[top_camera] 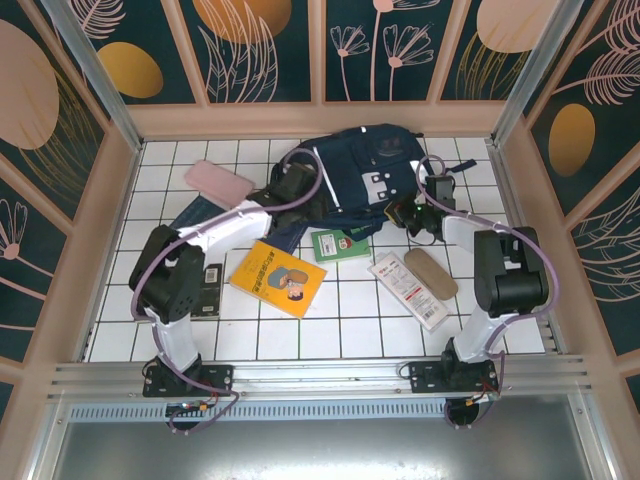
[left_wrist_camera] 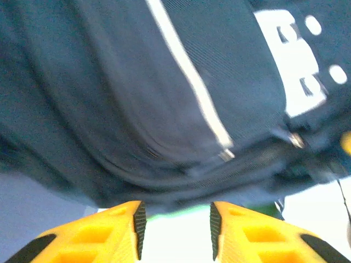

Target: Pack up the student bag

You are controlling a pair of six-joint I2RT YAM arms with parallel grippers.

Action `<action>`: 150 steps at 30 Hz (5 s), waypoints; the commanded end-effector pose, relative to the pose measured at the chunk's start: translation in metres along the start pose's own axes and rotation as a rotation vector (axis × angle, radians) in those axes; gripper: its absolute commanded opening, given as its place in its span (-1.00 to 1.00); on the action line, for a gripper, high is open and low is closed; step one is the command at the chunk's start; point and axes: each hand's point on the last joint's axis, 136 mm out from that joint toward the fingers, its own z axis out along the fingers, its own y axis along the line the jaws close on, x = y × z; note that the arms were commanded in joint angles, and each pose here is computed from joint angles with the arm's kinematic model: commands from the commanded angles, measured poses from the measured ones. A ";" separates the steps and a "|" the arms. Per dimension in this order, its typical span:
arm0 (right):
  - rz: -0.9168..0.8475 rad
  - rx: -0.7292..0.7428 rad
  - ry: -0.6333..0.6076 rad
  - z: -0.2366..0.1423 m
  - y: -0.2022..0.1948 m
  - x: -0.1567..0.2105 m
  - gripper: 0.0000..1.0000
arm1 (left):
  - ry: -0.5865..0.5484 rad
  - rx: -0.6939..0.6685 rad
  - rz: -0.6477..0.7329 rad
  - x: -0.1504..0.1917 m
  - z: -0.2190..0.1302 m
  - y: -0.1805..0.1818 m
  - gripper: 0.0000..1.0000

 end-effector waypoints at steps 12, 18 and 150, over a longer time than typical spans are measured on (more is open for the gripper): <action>-0.049 -0.048 -0.025 0.009 0.034 -0.028 -1.00 | 0.076 0.195 0.227 0.036 0.072 -0.090 -0.42; -0.075 -0.138 -0.057 -0.019 0.074 -0.038 -1.00 | 0.073 0.108 0.237 0.041 0.074 -0.073 -0.47; -0.134 0.120 -0.104 -0.006 -0.012 -0.055 -1.00 | 0.024 -0.287 0.208 0.009 0.103 0.084 -0.70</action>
